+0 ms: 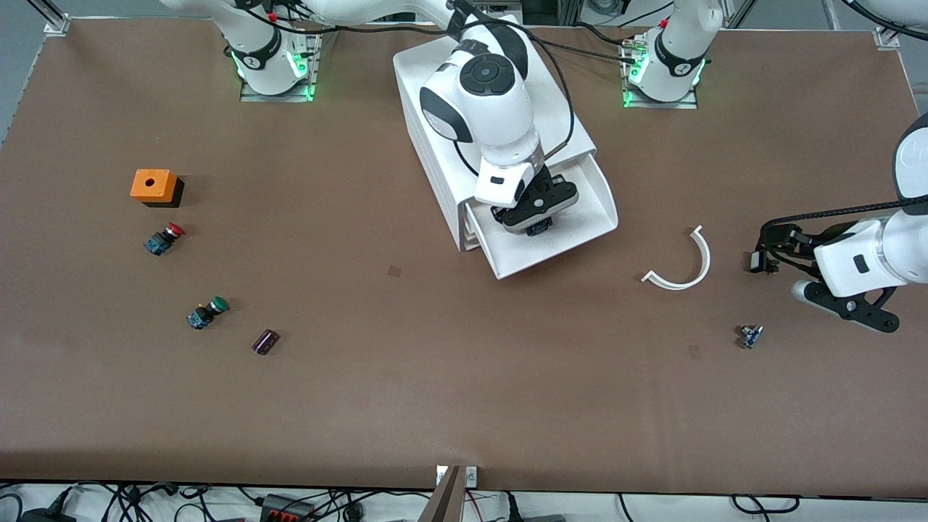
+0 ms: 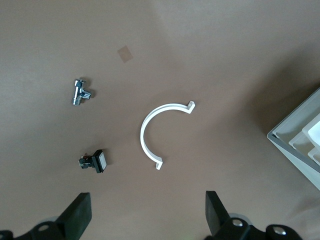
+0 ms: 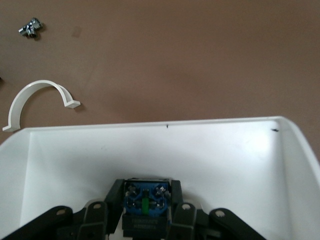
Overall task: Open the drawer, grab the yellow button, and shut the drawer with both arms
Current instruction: 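Lift the blue button out of the drawer with the right gripper, then carry the button toward the buttons while the left gripper pushes the drawer shut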
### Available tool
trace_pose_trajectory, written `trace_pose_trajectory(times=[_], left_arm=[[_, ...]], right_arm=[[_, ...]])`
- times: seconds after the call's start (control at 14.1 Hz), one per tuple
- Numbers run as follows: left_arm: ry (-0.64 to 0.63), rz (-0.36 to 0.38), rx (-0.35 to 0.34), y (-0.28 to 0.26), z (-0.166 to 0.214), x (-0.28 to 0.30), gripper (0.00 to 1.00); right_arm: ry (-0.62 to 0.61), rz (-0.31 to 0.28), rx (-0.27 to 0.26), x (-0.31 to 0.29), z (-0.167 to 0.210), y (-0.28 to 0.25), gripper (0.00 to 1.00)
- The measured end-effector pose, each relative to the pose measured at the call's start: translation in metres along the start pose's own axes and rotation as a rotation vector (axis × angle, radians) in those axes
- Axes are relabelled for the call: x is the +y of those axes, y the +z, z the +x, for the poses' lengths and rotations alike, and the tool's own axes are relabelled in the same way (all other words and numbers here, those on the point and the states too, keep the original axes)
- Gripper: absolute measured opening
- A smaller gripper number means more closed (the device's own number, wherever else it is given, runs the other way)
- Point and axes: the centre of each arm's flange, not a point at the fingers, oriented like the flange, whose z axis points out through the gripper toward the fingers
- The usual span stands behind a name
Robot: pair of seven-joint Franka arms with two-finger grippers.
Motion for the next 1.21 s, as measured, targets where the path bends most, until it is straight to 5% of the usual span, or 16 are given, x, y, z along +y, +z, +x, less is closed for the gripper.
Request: trace_pose_trajectory(times=[0.28,0.5,0.92,1.21], left_arm=[[0.001,-0.009,-0.020,0.002,-0.002,0.002,1.00],[0.001,-0.021,-0.037,0.004,-0.001,0.010,1.00],[-0.250,-0.136,-0.007,0.019,0.017,0.022,1.00],[-0.476,-0.136,0.023,0.072,0.073,0.079,1.00]], right_arm=[[0.017,-0.005,0.097,0.011,0.032,-0.047,0.42],[0.060,-0.096,0.091,0.053,0.052,-0.073,0.42],[0.198,-0.281,-0.162,0.246,0.078,-0.106,0.42],[0.209,-0.256,-0.328,0.366,0.063,-0.089,0.42]])
